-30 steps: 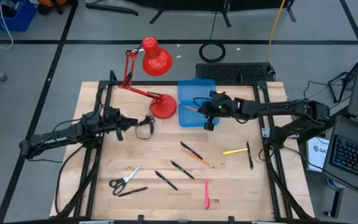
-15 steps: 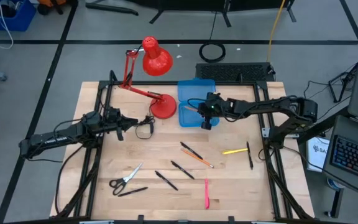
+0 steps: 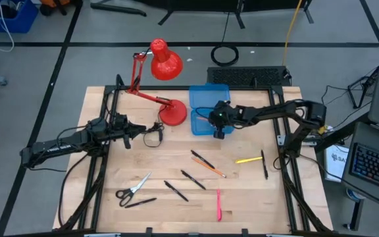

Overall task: Pick & place school supplies into a supply box
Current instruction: Put the orange pencil into the blue supply box, then put the yellow pen into the blue supply box

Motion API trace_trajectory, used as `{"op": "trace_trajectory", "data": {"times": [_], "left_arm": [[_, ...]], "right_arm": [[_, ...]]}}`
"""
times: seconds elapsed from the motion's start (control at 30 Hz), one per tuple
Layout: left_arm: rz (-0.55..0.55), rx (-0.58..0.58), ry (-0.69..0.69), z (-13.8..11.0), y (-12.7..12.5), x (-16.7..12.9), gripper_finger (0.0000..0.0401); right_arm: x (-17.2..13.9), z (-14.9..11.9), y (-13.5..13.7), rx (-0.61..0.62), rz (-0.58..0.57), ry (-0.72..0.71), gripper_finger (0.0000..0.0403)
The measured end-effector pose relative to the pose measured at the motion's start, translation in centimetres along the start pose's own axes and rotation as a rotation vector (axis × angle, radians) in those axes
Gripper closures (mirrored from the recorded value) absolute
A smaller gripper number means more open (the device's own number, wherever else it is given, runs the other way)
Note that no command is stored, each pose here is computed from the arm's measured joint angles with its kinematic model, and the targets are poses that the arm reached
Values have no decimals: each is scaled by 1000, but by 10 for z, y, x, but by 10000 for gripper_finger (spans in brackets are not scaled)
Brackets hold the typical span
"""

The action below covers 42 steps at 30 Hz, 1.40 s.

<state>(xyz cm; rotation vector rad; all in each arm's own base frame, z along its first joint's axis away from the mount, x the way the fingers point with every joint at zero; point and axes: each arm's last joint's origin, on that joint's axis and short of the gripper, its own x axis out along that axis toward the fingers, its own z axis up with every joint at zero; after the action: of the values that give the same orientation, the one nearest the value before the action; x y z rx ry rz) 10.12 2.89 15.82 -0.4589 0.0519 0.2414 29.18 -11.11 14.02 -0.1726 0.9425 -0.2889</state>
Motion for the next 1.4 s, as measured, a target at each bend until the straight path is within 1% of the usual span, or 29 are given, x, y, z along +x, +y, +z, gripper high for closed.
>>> {"op": "trace_trajectory", "data": {"times": [0.17, 0.43, 0.63, 0.77, 0.93, 1.07, 1.17, 1.3, 1.4], "left_arm": [[1, 18, 0, 0, 0, 0, 370], [1, 19, 0, 0, 0, 0, 370], [0, 14, -1, 0, 0, 0, 370], [-1, 20, -10, 1, 0, 0, 370], [-5, 27, -22, 2, -1, 0, 370], [-6, 40, -12, 1, 0, 0, 370], [-5, 50, -10, 1, 0, 0, 370], [-2, 67, -5, 0, 0, 0, 370], [1, 67, -1, 0, 0, 0, 370]], "right_arm": [[2, -1, 0, -9, 5, 2, 391], [2, 1, 0, -26, 2, -11, 339], [1, 2, 0, -31, -7, -24, 310], [-1, 9, -2, -37, -30, -92, 302], [-7, 18, 1, -46, -42, -164, 303], [-18, 25, 9, -40, -25, -198, 305], [-31, 33, 18, -32, -7, -249, 305], [-50, 42, 38, -29, 27, -300, 306], [-61, 47, 57, -16, 52, -308, 307]]}}
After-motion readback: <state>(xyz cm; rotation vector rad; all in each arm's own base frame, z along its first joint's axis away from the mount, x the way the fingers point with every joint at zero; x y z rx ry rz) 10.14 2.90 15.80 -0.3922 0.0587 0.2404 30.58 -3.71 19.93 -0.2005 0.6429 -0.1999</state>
